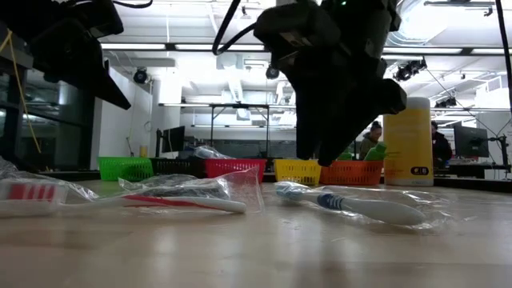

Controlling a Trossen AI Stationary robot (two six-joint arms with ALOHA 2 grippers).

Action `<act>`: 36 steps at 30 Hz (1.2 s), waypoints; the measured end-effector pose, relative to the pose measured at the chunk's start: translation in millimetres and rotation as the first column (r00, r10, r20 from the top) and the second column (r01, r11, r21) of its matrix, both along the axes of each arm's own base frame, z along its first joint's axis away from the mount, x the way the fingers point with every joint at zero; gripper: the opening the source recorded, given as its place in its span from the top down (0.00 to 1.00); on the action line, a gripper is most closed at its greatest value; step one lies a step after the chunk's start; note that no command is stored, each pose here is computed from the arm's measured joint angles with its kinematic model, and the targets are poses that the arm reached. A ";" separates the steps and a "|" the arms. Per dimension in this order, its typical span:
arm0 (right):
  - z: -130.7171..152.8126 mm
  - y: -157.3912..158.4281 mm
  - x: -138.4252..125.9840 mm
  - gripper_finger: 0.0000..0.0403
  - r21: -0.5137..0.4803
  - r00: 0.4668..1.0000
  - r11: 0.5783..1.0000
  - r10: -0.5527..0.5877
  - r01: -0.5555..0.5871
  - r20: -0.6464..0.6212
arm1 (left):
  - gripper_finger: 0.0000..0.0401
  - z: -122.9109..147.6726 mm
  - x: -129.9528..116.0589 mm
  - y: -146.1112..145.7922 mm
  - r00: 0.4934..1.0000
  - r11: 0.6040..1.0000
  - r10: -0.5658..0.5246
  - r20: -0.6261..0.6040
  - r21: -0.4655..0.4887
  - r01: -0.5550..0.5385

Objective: Pick & Place Travel size toiletries
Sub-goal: Put the blue toothbrush into the red basket

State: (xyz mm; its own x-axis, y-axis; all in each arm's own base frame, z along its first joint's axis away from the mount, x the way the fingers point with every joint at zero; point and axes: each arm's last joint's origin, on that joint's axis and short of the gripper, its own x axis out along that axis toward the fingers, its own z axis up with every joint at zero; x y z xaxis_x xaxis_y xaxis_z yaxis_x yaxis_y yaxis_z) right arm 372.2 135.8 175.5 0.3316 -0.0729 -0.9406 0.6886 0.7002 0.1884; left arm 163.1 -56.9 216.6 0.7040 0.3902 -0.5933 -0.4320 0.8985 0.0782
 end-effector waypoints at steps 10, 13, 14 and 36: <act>-23.3 5.6 3.6 0.61 -0.042 1.000 0.999 0.007 -0.008 -0.030 | 0.56 -0.2 -0.1 -0.1 1.000 1.000 -0.004 -0.004 -0.003 0.004; -30.4 7.7 4.1 0.61 -0.048 0.999 0.999 -0.004 0.002 -0.042 | 0.56 0.1 -0.1 -0.1 1.000 1.000 -0.005 -0.003 -0.003 0.005; -32.4 7.3 3.4 0.61 -0.058 0.999 0.998 -0.006 0.003 -0.054 | 0.56 -0.1 -0.1 -0.1 1.000 1.000 -0.005 -0.005 -0.003 0.005; -55.0 2.6 3.5 0.95 -0.113 0.991 0.993 -0.055 0.041 -0.126 | 0.56 -0.8 -0.7 -0.3 1.000 1.000 -0.013 -0.017 -0.019 0.013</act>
State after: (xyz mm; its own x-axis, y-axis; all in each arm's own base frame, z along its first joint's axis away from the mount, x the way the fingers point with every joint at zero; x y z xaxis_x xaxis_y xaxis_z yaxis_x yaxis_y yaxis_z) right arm 375.7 138.5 120.5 0.2024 -0.1914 -0.9604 0.7355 0.6772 0.0200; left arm 162.4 -57.2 215.9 0.6989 0.3695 -0.6124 -0.4189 0.9054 0.0682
